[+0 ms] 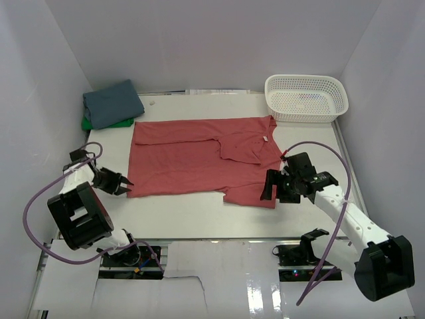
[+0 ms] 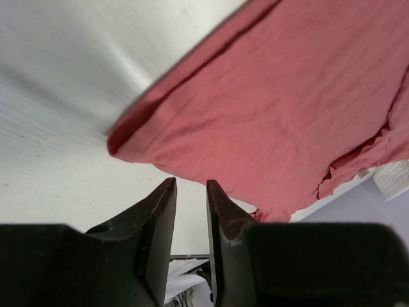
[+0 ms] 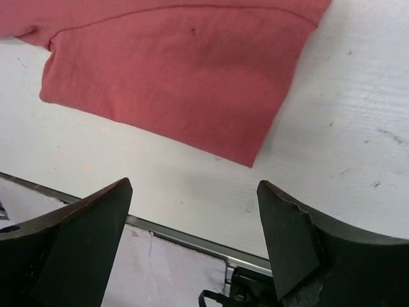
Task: Fold and stack the t-shirts
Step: Fold the flattened tshirt in 1/3 of the way
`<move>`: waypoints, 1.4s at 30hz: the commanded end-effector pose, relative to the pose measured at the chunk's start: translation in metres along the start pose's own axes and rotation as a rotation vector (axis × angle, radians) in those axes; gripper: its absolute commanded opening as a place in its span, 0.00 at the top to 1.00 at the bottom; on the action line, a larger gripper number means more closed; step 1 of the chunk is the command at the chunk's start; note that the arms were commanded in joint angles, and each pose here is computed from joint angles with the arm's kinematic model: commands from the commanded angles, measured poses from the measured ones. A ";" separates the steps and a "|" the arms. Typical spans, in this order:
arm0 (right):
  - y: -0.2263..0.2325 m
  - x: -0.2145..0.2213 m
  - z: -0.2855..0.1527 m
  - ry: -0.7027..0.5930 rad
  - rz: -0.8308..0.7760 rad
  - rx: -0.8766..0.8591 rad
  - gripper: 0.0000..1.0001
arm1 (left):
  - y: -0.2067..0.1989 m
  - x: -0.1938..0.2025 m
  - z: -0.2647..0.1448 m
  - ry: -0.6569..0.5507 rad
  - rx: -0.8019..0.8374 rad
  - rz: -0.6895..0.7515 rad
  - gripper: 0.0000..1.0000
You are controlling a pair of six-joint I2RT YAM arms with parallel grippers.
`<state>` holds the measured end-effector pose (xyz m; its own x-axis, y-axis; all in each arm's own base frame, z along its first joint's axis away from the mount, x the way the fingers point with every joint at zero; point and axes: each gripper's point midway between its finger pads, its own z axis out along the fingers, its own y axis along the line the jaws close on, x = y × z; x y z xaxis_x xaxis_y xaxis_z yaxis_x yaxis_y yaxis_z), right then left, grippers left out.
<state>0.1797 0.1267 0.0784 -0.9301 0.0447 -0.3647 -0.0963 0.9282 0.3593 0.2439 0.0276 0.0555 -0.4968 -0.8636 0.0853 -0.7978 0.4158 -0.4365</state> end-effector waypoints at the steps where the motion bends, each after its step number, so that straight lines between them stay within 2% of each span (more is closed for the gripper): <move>1: 0.015 0.007 0.005 -0.012 0.125 -0.099 0.15 | -0.048 -0.009 -0.026 -0.061 0.108 0.123 0.64; 5: 0.017 0.006 0.011 -0.063 0.209 -0.143 0.15 | -0.097 0.021 -0.030 -0.054 0.161 0.341 0.61; 6: 0.016 0.007 0.013 -0.071 0.223 -0.149 0.15 | -0.112 0.045 -0.025 -0.015 0.181 0.423 0.60; 8: 0.016 0.006 0.014 -0.082 0.258 -0.162 0.15 | -0.141 0.069 -0.019 0.014 0.260 0.508 0.59; 9: 0.015 0.008 0.016 -0.081 0.267 -0.164 0.15 | -0.152 0.103 -0.010 0.072 0.280 0.600 0.58; 11: 0.011 0.004 0.016 -0.107 0.284 -0.155 0.15 | -0.176 0.128 0.005 0.112 0.346 0.675 0.58; 12: 0.007 0.002 0.017 -0.124 0.287 -0.141 0.15 | -0.183 0.155 0.013 0.159 0.357 0.737 0.58; 17: -0.004 -0.011 0.019 -0.170 0.314 -0.110 0.15 | -0.203 0.211 0.073 0.284 0.327 0.827 0.58; 21: -0.014 -0.008 0.026 -0.166 0.339 -0.080 0.15 | -0.217 0.257 0.102 0.356 0.327 0.898 0.59; 27: -0.017 0.000 0.038 -0.133 0.363 -0.097 0.15 | -0.217 0.282 0.106 0.390 0.335 0.927 0.59; 36: 0.000 0.011 0.048 -0.058 0.380 -0.220 0.16 | -0.213 0.285 0.103 0.396 0.338 0.932 0.59; 42: 0.013 0.025 0.046 0.035 0.387 -0.289 0.16 | -0.210 0.286 0.108 0.412 0.332 0.926 0.59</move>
<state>0.1899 0.1520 0.0406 -0.9023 0.3761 -0.2105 0.1455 0.7255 0.6726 0.3021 -0.3303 0.0550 -0.9930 -0.0683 -0.0966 0.0136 0.7451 -0.6668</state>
